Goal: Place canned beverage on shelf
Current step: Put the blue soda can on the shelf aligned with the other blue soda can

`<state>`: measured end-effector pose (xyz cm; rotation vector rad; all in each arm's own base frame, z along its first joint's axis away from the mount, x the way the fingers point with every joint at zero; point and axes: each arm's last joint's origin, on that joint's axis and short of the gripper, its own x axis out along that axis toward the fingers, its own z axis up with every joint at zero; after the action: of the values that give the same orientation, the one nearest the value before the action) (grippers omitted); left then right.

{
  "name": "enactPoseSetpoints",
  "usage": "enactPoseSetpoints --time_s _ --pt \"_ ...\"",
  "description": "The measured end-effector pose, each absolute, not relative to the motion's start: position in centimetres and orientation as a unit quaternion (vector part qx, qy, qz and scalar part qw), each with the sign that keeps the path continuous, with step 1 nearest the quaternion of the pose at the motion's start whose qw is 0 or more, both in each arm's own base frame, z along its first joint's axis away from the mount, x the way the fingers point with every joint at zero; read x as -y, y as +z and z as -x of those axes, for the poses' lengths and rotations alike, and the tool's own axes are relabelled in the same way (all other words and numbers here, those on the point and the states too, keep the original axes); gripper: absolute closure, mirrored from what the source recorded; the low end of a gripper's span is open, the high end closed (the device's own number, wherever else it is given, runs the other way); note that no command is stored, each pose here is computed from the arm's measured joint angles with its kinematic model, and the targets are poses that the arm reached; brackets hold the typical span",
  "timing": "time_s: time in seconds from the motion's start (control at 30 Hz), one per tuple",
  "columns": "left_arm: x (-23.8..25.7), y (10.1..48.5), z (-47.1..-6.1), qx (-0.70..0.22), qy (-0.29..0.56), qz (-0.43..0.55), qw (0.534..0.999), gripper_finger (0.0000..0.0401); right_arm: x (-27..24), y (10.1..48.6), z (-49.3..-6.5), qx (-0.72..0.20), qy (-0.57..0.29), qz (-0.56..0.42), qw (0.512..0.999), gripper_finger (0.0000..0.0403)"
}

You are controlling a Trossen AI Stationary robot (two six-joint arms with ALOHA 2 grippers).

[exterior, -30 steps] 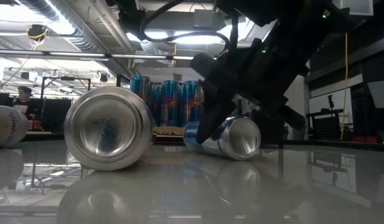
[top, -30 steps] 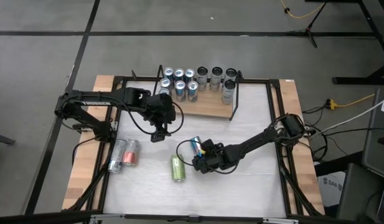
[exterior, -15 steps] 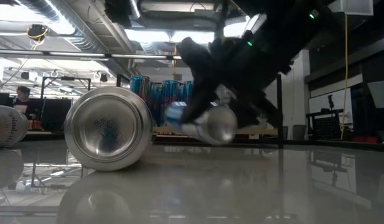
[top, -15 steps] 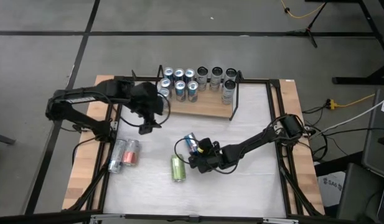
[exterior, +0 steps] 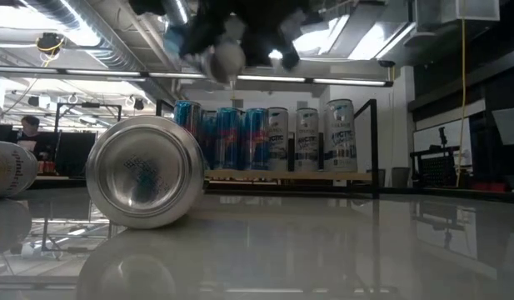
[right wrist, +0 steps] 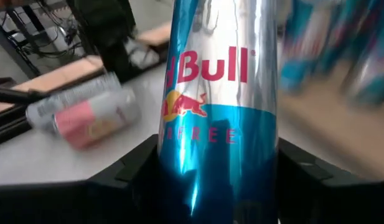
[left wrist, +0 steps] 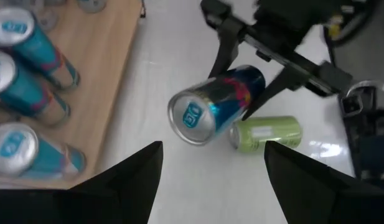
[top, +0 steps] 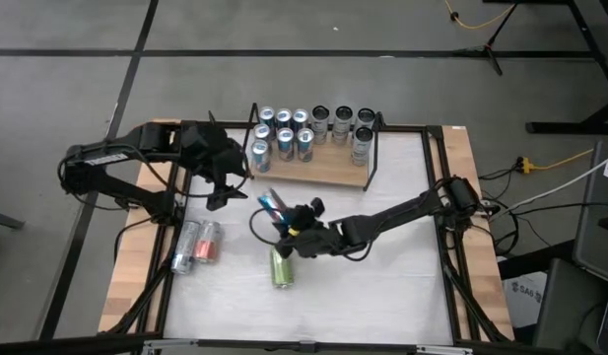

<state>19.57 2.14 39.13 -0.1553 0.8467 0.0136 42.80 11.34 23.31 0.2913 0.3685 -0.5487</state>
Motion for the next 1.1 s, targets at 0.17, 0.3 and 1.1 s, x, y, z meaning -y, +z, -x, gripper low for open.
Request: enactPoseSetpoints --time_s 0.17,0.3,1.1 --pt "-2.1 39.3 -19.2 -0.404 0.027 0.122 0.906 0.0131 -11.2 26.2 -43.5 -0.161 -0.283 -0.049 0.944 0.0178" --pt "-2.1 39.7 -19.1 -0.386 0.025 0.123 0.914 0.0131 -11.2 27.2 -43.8 -0.16 -0.279 0.002 0.947 0.0178" --pt "-1.9 40.2 -18.9 -0.367 -0.002 0.126 0.922 0.0131 -11.3 28.0 -44.0 -0.168 -0.262 0.147 0.939 0.0174"
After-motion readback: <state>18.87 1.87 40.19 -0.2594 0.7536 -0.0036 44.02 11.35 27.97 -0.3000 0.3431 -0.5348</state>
